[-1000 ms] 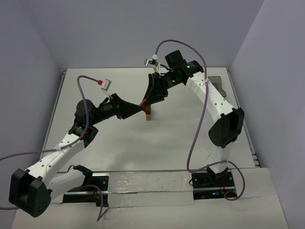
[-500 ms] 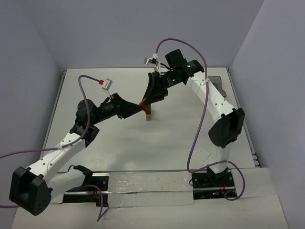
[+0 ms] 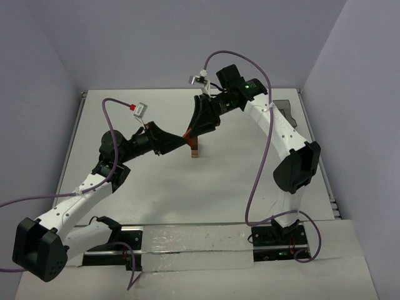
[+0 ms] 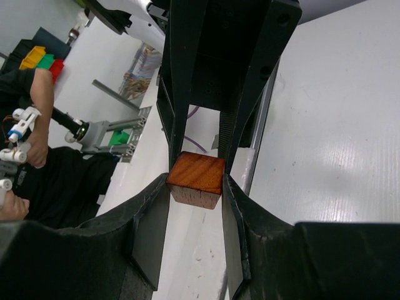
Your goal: Build the wood block tower
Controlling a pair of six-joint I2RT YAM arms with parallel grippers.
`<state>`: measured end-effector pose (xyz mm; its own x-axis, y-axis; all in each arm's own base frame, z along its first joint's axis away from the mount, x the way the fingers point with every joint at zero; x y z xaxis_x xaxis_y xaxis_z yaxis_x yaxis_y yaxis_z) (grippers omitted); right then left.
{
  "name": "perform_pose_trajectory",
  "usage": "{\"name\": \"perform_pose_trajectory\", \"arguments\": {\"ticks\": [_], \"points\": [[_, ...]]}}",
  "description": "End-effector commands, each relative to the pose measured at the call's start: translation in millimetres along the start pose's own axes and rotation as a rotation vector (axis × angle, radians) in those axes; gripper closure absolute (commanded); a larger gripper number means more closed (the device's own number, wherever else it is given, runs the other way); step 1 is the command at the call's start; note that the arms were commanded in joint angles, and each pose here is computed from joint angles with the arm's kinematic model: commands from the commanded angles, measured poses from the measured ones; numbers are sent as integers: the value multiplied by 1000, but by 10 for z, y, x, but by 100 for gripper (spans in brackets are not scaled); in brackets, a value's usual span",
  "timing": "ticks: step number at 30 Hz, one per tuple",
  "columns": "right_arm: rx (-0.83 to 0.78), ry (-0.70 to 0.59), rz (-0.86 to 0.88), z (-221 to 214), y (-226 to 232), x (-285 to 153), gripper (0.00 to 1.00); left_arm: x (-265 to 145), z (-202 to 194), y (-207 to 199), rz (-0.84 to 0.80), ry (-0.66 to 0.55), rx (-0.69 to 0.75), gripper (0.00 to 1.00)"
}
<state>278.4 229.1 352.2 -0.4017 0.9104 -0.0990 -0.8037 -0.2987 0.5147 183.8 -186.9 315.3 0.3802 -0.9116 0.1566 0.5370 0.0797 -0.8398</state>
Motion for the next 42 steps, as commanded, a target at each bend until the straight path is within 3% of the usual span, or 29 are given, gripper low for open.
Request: {"name": "perform_pose_trajectory", "arguments": {"ticks": [1, 2, 6, 9, 11, 13, 14, 15, 16, 18, 21, 24, 27, 30, 33, 36, 42], "points": [[-24, -50, 143, 93, 54, 73, 100, 26, 62, -142, -76, -21, 65, 68], [-27, -49, 145, 91, 45, 81, 97, 22, 64, -141, -76, -22, 71, 72], [-16, -44, 140, 111, 76, 84, 50, 0, 35, -121, -66, -10, 90, 90], [-29, -34, 103, 130, 69, 75, 29, -33, 1, -83, -41, 8, 108, 99], [-33, -24, 30, 158, 19, 55, 28, -60, -23, -49, -16, 25, 122, 100], [69, -50, -109, 216, -34, 24, 26, -87, -44, -16, 14, 46, 138, 100], [-29, -78, -127, 237, -74, -18, 24, -93, -48, -2, 30, 55, 144, 100], [93, -142, -209, 260, -75, -73, 16, -95, -30, -15, 48, 59, 153, 100], [79, -266, -308, 319, -77, -246, 8, -119, -66, 46, 106, 92, 146, 100], [39, -364, -443, 397, -84, -536, 0, -123, -7, 39, 194, 95, 175, 100], [-15, -378, -744, 459, -50, -902, 0, -181, -3, 162, 404, 127, 146, 100], [-81, -402, -1105, 485, 68, -1165, 0, -154, 150, 184, 592, 43, 158, 100], [-129, -386, -1281, 449, 199, -1297, 0, -95, 189, 212, 686, 27, 153, 100], [-143, -348, -1348, 363, 227, -1336, 0, 3, 184, 247, 781, 9, 182, 100], [-143, -327, -1427, 281, 255, -1389, 0, 174, 283, 264, 905, 85, 203, 100], [-138, -297, -1478, 213, 241, -1425, 0, 381, 331, 526, 1026, 163, 195, 100], [-107, -257, -1539, 192, 210, -1483, 0, 677, 285, 638, 1027, 216, 122, 100]]}}
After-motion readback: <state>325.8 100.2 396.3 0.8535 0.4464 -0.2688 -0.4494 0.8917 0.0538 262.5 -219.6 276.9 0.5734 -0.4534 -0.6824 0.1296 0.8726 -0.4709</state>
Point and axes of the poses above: each gripper's point midway between its finger pads, its own x axis out along the fingers, its own y axis along the line the jaws close on, z = x × y, the point moved 10 cm from there along -x, back along the fingers, and after that the axes turned 6 degrees about -x, right-handed, at the moved point
